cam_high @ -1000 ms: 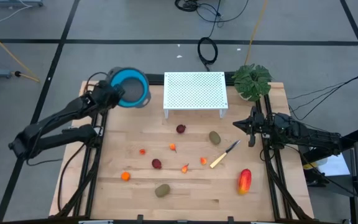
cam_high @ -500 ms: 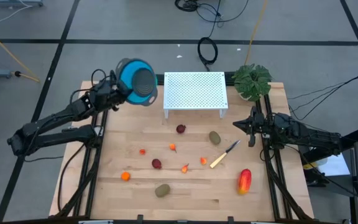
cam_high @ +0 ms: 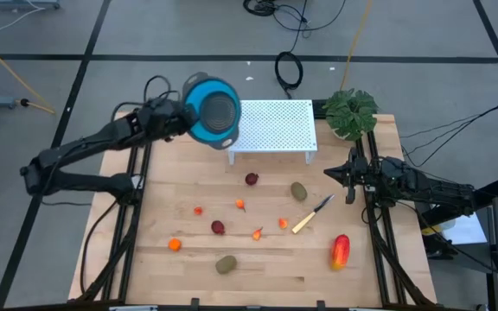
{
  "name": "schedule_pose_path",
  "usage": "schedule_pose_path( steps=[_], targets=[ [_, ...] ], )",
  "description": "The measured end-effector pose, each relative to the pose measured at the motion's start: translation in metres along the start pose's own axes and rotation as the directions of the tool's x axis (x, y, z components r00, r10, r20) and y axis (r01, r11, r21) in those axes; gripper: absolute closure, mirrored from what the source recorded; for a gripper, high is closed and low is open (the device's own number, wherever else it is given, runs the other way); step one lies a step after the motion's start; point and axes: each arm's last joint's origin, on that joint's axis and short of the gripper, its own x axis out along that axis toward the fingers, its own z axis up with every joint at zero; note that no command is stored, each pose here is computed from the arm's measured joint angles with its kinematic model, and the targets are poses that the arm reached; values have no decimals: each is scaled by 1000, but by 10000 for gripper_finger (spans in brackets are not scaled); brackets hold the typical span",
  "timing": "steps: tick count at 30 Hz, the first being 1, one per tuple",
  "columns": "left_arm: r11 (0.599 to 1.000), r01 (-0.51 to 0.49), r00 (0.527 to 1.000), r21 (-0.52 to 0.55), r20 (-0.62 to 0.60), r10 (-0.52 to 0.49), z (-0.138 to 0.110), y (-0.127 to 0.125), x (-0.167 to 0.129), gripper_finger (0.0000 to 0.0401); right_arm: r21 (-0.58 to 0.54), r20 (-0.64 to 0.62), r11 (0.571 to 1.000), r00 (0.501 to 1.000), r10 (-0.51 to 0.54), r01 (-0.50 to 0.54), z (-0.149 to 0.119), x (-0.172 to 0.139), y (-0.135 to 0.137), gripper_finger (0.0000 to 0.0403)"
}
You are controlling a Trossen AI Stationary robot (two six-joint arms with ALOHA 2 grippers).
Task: Pick & Place Fruit
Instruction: Put the blue strainer bowl on the shelf
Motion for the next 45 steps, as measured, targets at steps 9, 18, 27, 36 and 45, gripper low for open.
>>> schedule_pose_path(
  steps=[9,18,27,36,45],
  targets=[
    [981,-52,987,188,-137,79,15,-59,27,401,0,0,1000,1000,0,0,0,0,0,399],
    [957,-69,943,280,-296,155,30,-88,67,401,0,0,1000,1000,1,-1,0,0,0,398],
    [952,-114,899,285,-378,221,37,-84,99,401,0,0,1000,1000,1,-1,0,0,0,399],
    [937,-175,874,301,-390,288,36,-74,113,401,0,0,1000,1000,0,0,0,0,0,399],
    [926,-207,854,316,-404,328,33,-67,130,401,0,0,1000,1000,1,-1,0,0,0,398]
  ],
)
